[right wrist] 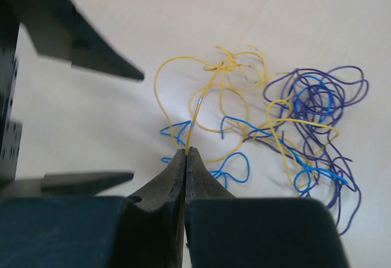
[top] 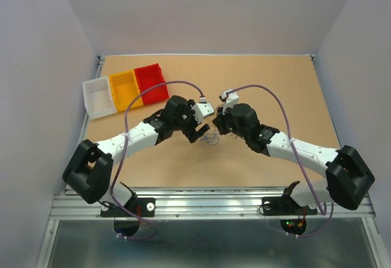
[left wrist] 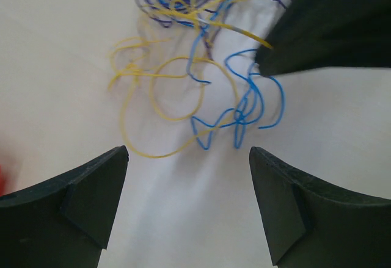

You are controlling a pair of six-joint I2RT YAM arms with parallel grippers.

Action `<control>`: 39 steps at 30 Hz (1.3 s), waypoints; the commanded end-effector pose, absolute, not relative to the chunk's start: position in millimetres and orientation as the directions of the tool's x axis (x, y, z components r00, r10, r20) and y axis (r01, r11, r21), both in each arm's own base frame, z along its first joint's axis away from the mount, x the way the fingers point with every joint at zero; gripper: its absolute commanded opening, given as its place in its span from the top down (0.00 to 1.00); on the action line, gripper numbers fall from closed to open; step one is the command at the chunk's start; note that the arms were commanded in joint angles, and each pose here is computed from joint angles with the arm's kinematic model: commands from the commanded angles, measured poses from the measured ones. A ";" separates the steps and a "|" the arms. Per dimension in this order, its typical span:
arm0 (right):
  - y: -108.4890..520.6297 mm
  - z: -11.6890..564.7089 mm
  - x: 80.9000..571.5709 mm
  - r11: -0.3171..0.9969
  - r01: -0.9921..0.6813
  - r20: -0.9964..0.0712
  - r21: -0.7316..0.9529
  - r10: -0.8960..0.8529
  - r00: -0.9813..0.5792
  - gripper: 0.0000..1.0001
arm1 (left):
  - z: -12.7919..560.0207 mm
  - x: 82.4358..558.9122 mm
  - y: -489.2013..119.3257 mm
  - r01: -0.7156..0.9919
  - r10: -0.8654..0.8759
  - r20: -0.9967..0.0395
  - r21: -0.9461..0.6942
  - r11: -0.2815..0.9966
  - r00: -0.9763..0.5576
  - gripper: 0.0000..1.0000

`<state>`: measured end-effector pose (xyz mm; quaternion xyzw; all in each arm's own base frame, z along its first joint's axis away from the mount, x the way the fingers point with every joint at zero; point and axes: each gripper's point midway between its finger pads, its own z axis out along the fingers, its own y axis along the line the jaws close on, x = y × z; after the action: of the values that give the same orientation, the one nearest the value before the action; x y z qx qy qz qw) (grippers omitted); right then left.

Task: Untangle the cables

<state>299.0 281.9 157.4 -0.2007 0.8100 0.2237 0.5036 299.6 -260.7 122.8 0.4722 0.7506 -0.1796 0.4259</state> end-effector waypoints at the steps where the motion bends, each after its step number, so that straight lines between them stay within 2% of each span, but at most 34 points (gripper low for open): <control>1: 251.5 156.7 331.3 0.892 -0.393 -0.902 0.224 0.036 -0.431 0.99 | 105.3 294.8 -265.1 0.873 0.603 -0.778 0.161 0.461 -0.175 0.08; 9: 230.2 134.4 365.1 0.913 -0.295 -0.859 0.281 0.103 -0.502 0.99 | 76.2 285.9 -281.2 0.900 0.650 -0.732 0.119 0.420 -0.206 0.07; 15: 186.8 122.9 401.5 0.927 -0.084 -0.815 0.365 0.275 -0.511 0.99 | 66.6 284.9 -285.8 0.899 0.671 -0.710 0.124 0.419 -0.214 0.07; 21: 174.8 106.6 409.5 0.930 -0.056 -0.794 0.364 0.279 -0.540 0.99 | 66.1 293.6 -293.7 0.876 0.675 -0.710 0.178 0.447 -0.201 0.03; 30: 174.5 110.5 406.3 0.926 -0.064 -0.797 0.373 0.284 -0.534 0.99 | 46.4 302.4 -321.8 0.872 0.702 -0.678 0.189 0.452 -0.217 0.05; 32: 173.3 111.7 405.5 0.927 -0.063 -0.799 0.371 0.284 -0.530 0.99 | 39.8 299.8 -324.2 0.877 0.716 -0.664 0.192 0.440 -0.214 0.10; 35: 172.7 112.9 403.1 0.926 -0.067 -0.800 0.372 0.283 -0.528 0.99 | 28.9 298.3 -324.2 0.878 0.745 -0.629 0.203 0.434 -0.223 0.36; 36: 172.6 113.7 402.5 0.926 -0.071 -0.802 0.371 0.281 -0.527 0.99 | 28.0 298.5 -322.8 0.878 0.749 -0.624 0.203 0.434 -0.226 0.50; 39: 171.5 115.5 401.1 0.927 -0.074 -0.807 0.367 0.277 -0.522 1.00 | 32.4 294.7 -321.9 0.884 0.749 -0.627 0.201 0.422 -0.215 0.72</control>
<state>386.8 166.0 77.5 0.0568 0.8828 0.1587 0.4385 294.0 -323.8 27.1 0.5259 0.7731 -0.1097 0.3373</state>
